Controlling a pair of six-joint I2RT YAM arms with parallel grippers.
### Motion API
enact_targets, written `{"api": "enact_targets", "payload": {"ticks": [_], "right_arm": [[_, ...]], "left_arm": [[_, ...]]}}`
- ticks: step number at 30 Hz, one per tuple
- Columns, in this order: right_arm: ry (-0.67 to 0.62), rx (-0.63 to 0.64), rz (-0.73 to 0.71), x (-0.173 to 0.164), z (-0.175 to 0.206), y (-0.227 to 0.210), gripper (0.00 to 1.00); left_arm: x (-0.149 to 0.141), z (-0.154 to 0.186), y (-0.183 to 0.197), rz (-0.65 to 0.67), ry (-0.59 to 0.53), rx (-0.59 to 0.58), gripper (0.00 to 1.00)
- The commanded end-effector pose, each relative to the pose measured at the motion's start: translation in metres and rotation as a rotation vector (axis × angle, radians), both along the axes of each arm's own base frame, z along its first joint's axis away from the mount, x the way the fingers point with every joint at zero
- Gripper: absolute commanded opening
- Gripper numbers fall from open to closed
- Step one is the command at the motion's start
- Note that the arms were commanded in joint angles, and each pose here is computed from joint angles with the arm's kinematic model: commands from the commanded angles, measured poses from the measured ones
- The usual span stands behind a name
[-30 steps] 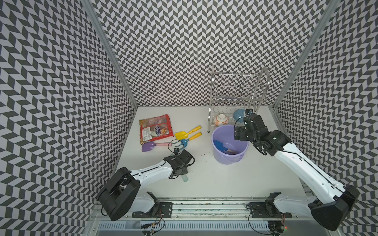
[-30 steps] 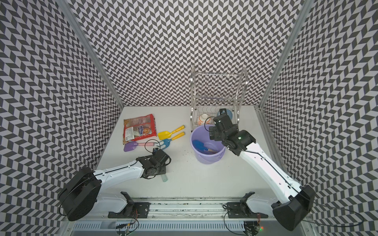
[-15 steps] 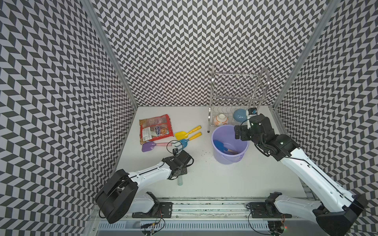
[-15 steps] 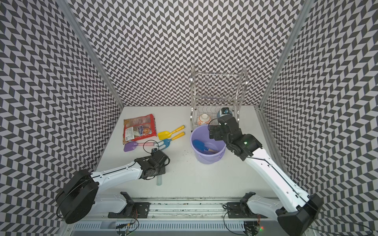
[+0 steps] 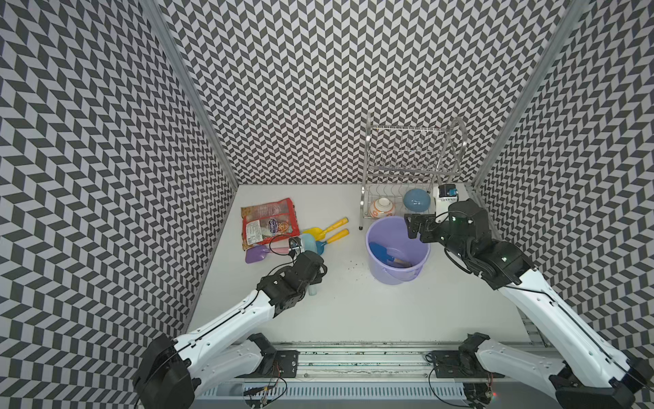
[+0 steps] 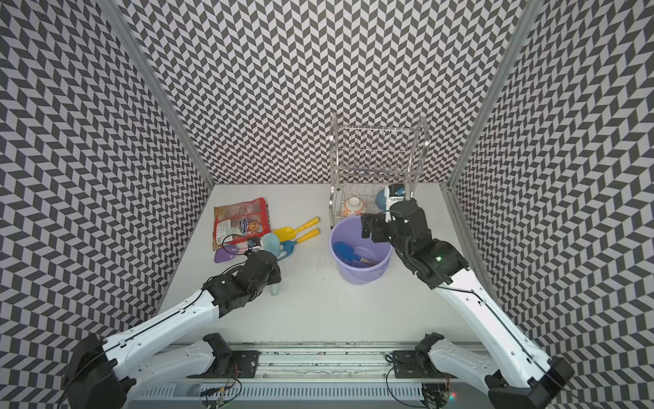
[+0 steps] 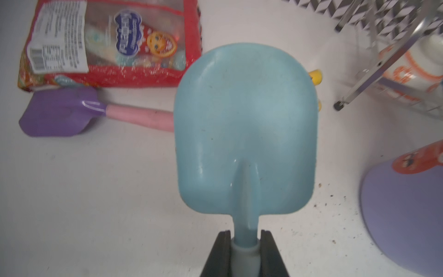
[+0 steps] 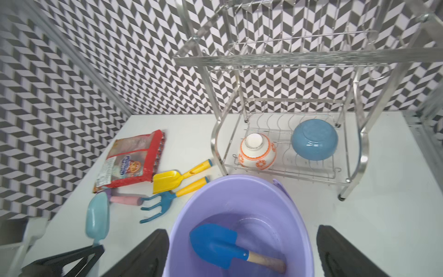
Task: Organize the gardening tools
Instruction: Pick up the gardening tool from the center of the board.
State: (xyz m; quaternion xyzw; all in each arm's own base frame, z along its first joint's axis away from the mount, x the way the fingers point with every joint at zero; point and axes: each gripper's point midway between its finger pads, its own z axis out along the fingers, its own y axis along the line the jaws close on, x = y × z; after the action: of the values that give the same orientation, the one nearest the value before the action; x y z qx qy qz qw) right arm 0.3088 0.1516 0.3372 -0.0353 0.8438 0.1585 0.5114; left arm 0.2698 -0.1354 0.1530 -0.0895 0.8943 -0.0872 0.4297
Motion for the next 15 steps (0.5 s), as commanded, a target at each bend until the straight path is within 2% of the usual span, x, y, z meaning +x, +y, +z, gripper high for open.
{"api": "enact_targets", "payload": {"ticks": [1, 5, 9, 15], "right_arm": [[-0.067, 0.112, 0.136, -0.006, 0.029, 0.023, 0.94], [-0.082, 0.171, 0.266, -0.016, 0.044, 0.043, 0.87], [-0.098, 0.222, 0.389, -0.029, 0.061, 0.06, 0.82], [-0.129, 0.248, 0.493, -0.038, 0.084, 0.074, 0.77]], "left_arm": [[0.024, 0.063, -0.02, -0.057, -0.257, -0.055, 0.0], [0.028, 0.108, -0.056, -0.237, -0.458, -0.13, 0.0], [0.026, 0.144, -0.086, -0.391, -0.608, -0.148, 0.0], [0.025, 0.18, -0.129, -0.565, -0.74, -0.12, 0.0]]}}
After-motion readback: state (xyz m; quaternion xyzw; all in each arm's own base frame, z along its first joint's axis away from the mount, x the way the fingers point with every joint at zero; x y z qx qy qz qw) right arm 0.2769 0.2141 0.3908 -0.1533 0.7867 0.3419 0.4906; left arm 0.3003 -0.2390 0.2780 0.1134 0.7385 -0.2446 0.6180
